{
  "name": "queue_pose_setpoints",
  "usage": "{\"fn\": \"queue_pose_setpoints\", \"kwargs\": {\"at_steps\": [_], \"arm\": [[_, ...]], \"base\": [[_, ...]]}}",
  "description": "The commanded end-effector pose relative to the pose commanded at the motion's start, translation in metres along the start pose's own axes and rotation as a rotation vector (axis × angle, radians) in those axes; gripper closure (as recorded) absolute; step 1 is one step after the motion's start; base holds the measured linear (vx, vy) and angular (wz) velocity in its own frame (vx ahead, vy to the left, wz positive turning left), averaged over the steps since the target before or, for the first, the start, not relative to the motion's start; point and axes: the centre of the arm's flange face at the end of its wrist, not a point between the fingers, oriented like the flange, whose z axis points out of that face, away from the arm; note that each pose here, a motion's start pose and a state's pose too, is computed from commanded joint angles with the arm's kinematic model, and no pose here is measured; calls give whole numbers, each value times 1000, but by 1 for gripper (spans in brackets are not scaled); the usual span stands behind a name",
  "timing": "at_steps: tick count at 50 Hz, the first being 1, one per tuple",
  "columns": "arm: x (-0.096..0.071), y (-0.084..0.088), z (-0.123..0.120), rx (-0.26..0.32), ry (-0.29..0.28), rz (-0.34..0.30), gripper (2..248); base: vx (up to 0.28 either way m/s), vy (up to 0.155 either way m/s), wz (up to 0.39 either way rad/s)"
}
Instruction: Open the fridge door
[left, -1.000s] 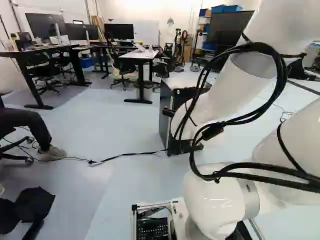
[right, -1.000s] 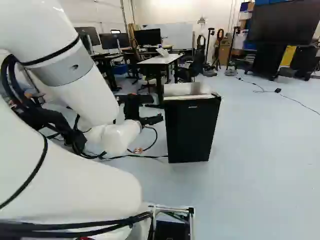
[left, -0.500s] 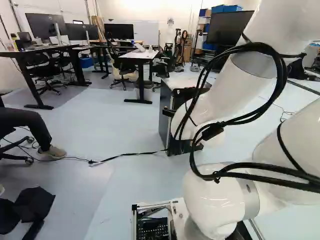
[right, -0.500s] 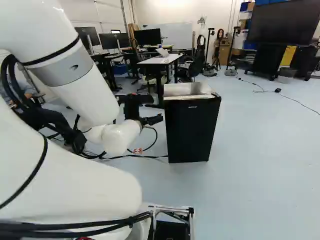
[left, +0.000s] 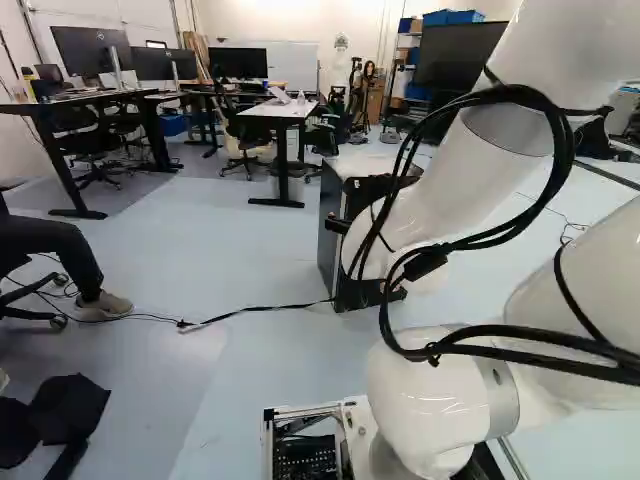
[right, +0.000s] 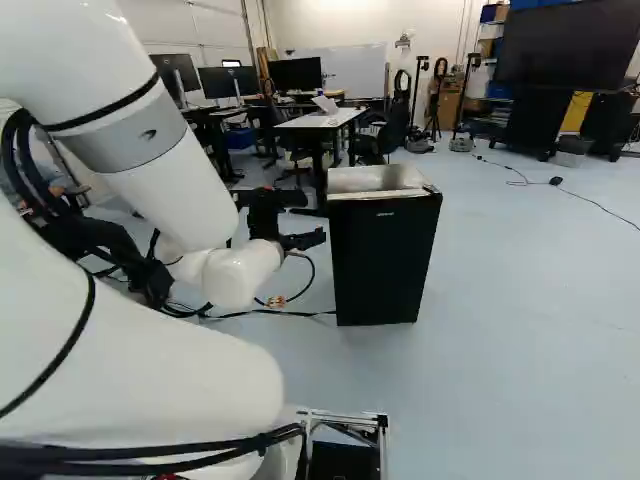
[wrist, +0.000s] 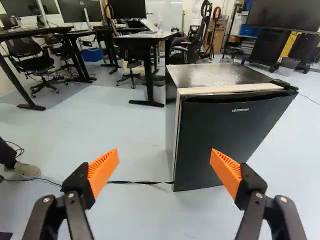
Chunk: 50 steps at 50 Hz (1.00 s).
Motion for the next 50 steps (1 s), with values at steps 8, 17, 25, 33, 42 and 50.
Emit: {"fn": "queue_pose_setpoints", "kwargs": {"at_steps": [8, 17, 25, 33, 42, 50], "arm": [[1, 0, 2, 0, -1, 0, 3], [4, 0, 8, 0, -4, 0, 3], [7, 0, 15, 0, -7, 0, 3], [11, 0, 21, 1, -10, 0, 3], [14, -3, 28, 5, -12, 0, 3], [17, -6, 34, 11, -14, 1, 3]], "base": [[0, 0, 0], [0, 0, 0], [0, 0, 0], [0, 0, 0], [0, 0, 0], [0, 0, 0]]}}
